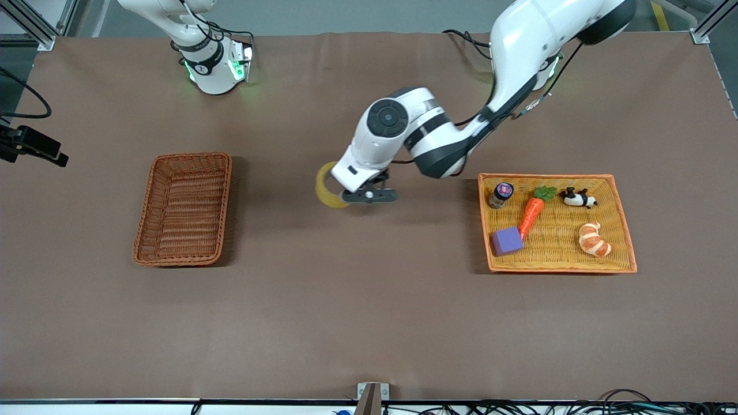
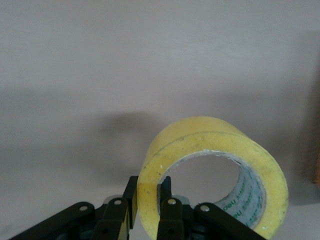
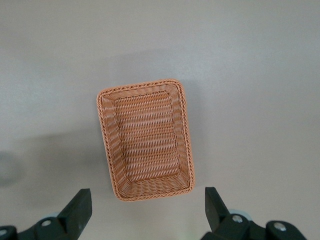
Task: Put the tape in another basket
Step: 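Set the tape down mid-table while the right gripper reaches toward it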
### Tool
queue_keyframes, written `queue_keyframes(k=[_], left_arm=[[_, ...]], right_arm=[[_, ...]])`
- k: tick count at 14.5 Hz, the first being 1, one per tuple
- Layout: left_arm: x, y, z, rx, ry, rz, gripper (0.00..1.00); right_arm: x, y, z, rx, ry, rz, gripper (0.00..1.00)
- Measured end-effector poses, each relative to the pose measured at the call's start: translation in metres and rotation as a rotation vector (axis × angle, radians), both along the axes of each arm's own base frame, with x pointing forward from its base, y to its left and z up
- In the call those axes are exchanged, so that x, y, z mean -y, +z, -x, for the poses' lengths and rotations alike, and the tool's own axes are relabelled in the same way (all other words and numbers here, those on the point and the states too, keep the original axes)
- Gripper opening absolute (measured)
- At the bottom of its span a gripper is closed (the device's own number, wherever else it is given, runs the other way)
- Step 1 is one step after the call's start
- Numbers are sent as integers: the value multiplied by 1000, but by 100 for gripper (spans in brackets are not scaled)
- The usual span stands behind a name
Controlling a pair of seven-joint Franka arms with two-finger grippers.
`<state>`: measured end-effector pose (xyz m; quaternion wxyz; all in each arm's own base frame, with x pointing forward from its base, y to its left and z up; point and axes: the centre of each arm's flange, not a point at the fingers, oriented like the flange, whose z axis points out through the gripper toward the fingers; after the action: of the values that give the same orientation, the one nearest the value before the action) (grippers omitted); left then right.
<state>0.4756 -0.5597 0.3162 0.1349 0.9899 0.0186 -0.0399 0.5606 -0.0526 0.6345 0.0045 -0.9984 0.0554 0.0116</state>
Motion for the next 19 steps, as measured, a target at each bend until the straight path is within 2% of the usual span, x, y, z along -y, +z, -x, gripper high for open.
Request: queue_keyframes(k=[4,7,9,12,14,15,16,19], left_arm=[[32,-45,-12,63,18,36,21],[50,-78,-6,115,6,23,21],[59,-86,-2,155,10,66,21],[59,-96,-6,166,21,92,24],[59,-94,-8,171,26,100,40],[58,-90,-11,173,32,106,40],[58,-86,-14,175,40,112,46],[55,-77,-22,178,58,126,74]], right_arm=[[0,2,-2,22,0,2,100],[-1,5,-6,53,2,4,100],[-4,6,-8,69,7,5,100],[-20,-2,-14,65,36,4,100],[-47,-14,-23,59,83,3,100],[-56,-21,-28,56,98,3,100],[-62,-28,-32,51,106,4,100],[-92,-55,-46,45,155,4,100]])
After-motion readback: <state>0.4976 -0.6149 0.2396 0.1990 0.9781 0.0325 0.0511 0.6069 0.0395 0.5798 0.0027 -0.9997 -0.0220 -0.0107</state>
